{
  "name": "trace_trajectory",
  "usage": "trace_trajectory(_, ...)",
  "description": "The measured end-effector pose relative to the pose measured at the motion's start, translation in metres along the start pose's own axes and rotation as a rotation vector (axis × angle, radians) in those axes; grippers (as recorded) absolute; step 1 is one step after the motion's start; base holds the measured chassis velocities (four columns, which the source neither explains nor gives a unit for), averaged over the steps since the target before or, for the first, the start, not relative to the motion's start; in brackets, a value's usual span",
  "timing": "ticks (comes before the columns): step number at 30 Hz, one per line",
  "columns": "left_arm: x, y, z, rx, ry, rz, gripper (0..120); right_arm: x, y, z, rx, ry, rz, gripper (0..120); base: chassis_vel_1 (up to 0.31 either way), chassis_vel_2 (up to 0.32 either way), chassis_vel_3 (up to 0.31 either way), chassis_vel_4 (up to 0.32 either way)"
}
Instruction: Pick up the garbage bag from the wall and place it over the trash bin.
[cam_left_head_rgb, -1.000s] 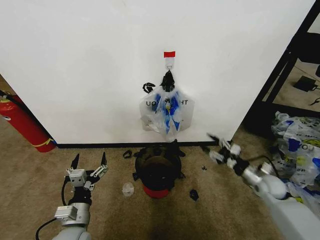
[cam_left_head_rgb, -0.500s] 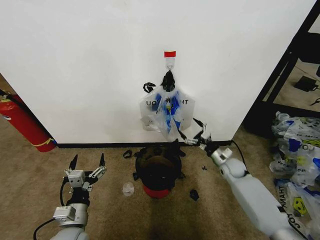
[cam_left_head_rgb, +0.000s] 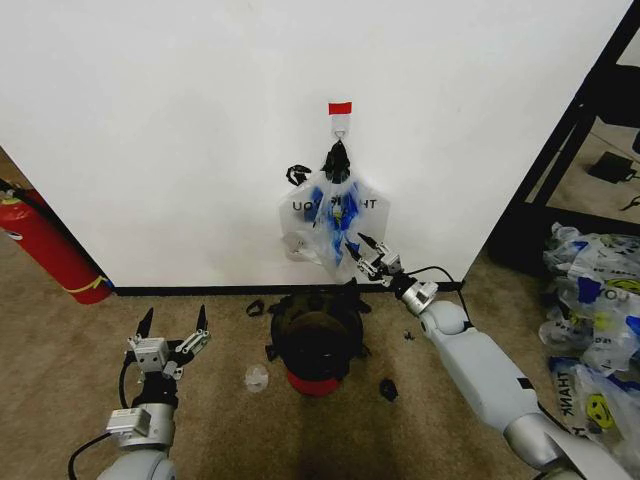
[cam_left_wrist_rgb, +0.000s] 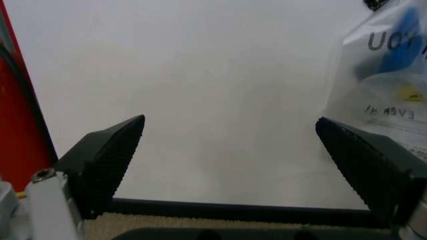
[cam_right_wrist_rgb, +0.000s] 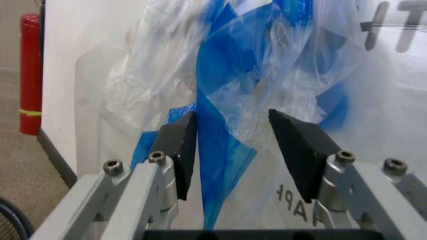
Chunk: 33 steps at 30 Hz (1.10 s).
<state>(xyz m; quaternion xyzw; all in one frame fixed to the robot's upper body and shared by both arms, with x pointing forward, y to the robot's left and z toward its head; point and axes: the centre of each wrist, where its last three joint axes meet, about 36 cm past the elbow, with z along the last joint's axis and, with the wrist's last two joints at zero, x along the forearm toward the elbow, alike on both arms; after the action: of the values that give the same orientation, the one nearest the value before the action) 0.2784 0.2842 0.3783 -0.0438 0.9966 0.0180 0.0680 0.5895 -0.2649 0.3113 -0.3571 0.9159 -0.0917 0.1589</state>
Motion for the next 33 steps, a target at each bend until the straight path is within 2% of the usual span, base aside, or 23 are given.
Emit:
trace_trajectory(4,-0.0003,0.0000,0.0004,0.001,0.000,0.000,100,-0.0035,0.0010,0.0012,-0.001,0.002,0.001,48,0.000,0.000,0.000,0.000)
trace_trajectory(8,-0.0007,-0.0004,0.0003,0.002,-0.001,-0.001,100,-0.0071,0.0028,0.0017,-0.002,0.008,0.005,43,0.000,0.000,0.000,0.000)
trace_trajectory(9,-0.0007,-0.0004,0.0001,0.002,-0.001,-0.001,100,-0.0077,0.0033,0.0017,-0.003,0.009,0.007,37,0.000,0.000,0.000,0.000)
trace_trajectory(11,-0.0005,-0.0002,0.0000,0.002,-0.001,-0.002,100,-0.0082,0.0036,0.0010,-0.004,0.007,0.007,34,0.000,0.000,0.000,0.000)
trace_trajectory(15,0.0001,0.0001,-0.0001,0.002,0.000,-0.003,100,-0.0084,0.0045,-0.0014,-0.009,-0.002,0.010,15,0.000,0.000,0.000,0.000)
trace_trajectory(20,0.0001,0.0001,-0.0003,0.002,-0.001,-0.003,100,-0.0082,0.0045,-0.0018,-0.010,-0.003,0.011,0,0.000,0.000,0.000,0.000)
trace_trajectory(33,0.0002,0.0001,-0.0005,0.002,-0.001,-0.003,100,-0.0077,0.0045,-0.0019,-0.011,-0.003,0.013,0,0.000,0.000,0.000,0.000)
